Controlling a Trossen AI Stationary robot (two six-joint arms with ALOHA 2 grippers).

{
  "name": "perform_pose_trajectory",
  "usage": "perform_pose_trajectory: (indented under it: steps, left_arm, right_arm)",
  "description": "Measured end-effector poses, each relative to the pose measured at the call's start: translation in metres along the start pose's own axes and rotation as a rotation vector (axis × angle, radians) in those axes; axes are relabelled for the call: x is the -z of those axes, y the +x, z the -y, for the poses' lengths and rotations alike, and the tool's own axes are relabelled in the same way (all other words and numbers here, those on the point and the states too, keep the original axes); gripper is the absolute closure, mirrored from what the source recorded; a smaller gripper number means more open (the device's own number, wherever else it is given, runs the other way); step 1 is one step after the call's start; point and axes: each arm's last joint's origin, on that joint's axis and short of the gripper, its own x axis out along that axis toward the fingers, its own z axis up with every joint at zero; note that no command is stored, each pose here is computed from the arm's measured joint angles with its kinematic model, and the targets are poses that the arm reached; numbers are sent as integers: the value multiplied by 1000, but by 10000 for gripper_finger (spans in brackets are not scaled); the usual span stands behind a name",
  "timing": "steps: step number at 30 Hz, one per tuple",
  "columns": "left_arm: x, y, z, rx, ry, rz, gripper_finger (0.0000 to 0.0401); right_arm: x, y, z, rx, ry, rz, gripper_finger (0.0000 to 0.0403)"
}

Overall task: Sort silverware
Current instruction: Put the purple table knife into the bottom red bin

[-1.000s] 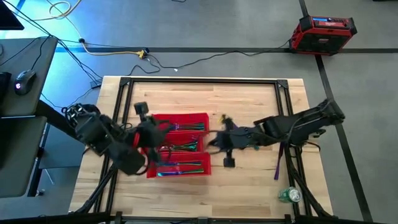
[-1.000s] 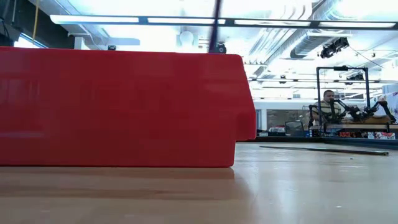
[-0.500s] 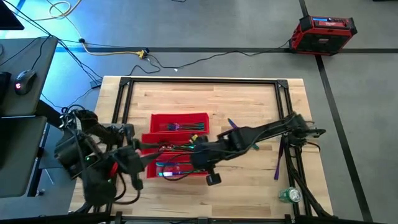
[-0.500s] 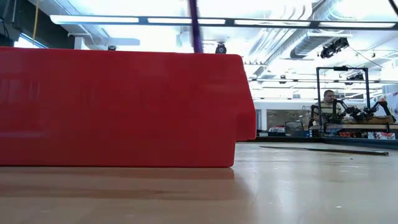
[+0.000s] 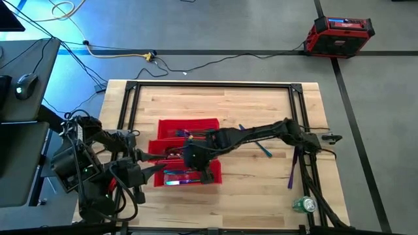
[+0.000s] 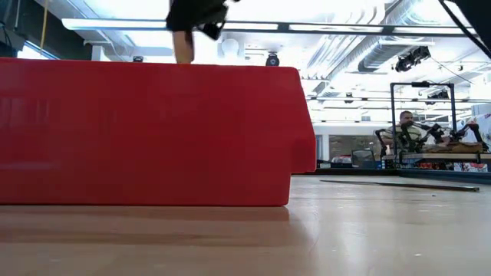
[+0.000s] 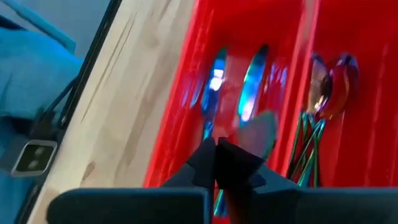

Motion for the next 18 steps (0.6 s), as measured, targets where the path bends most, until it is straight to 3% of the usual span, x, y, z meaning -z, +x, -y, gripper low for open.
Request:
perform_pose_trajectory:
  steps: [11, 18]
  left_arm:
    - [0, 0, 0, 0, 8, 0, 318]
    - [0, 0, 0, 0, 9, 0, 318]
  right_arm:
    - [-8, 26, 20, 22, -43, 111, 402]
    - [-3, 63, 19, 55, -60, 94, 402]
